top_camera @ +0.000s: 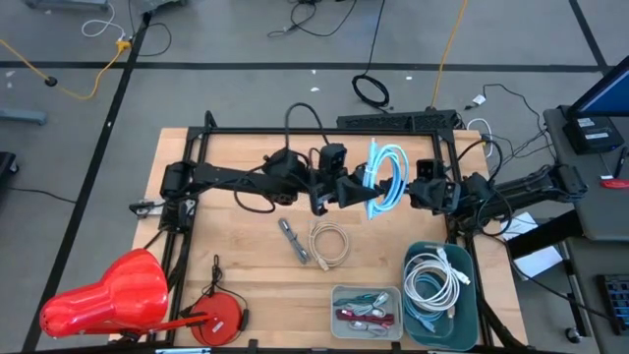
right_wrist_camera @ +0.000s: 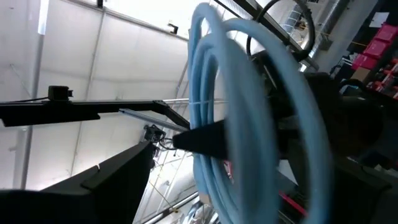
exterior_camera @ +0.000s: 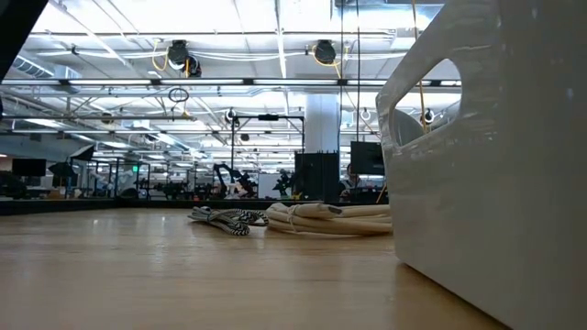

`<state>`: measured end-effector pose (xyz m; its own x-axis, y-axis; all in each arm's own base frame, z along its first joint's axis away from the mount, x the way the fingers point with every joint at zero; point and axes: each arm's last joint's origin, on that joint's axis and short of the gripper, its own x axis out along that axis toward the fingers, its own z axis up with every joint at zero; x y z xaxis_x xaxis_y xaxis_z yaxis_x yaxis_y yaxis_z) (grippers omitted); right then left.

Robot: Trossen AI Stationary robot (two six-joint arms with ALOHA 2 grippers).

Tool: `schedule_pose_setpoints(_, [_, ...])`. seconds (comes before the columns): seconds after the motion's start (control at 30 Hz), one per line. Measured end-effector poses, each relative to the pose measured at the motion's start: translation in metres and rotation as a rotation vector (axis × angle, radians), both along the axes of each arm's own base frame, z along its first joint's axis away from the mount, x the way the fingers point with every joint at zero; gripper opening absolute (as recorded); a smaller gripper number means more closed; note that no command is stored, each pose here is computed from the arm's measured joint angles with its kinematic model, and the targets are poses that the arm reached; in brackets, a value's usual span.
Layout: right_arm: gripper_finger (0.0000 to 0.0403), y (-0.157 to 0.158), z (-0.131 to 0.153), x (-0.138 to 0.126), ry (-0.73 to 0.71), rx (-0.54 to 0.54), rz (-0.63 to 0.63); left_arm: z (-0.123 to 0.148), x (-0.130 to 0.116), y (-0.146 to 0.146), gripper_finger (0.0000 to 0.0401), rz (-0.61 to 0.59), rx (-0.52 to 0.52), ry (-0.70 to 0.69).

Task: Pick & Place USB Port
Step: Put the blue HDMI cable into the blue bin

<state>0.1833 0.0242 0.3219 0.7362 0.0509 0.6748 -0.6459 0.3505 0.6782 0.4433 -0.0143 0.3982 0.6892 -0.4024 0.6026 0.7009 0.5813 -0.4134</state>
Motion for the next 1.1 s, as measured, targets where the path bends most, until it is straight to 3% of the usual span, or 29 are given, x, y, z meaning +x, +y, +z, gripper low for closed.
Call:
schedule_pose_setpoints(0.2, [0.0360, 0.000, 0.000, 0.000, -0.001, 0.000, 0.001, -0.003, 0.003, 0.000, 0.0052, 0.002, 0.004, 0.040])
schedule_pose_setpoints(0.33, [0.0316, 0.000, -0.002, 0.001, 0.023, 0.016, 0.017, -0.003, 0.002, 0.001, 0.0052, 0.004, 0.004, 0.037])
schedule_pose_setpoints(0.47, [0.0222, 0.000, -0.003, 0.003, 0.044, 0.025, 0.022, -0.003, 0.002, 0.001, 0.0052, 0.002, 0.002, 0.039])
schedule_pose_setpoints(0.67, [0.0033, 0.000, -0.004, 0.003, 0.047, 0.016, 0.021, 0.000, 0.001, 0.001, 0.0052, -0.009, -0.011, 0.037])
schedule_pose_setpoints(0.7, [0.0021, 0.000, -0.004, 0.003, 0.046, 0.012, 0.022, 0.001, 0.000, 0.002, 0.0054, -0.018, -0.019, 0.046])
schedule_pose_setpoints(0.9, [0.0021, 0.003, -0.002, 0.000, 0.080, 0.030, 0.108, 0.014, -0.012, -0.002, 0.0141, -0.159, -0.006, 0.057])
schedule_pose_setpoints(1.1, [0.0014, 0.013, 0.002, -0.016, 0.135, 0.074, 0.245, 0.016, -0.014, -0.016, 0.0185, -0.106, 0.088, 0.130])
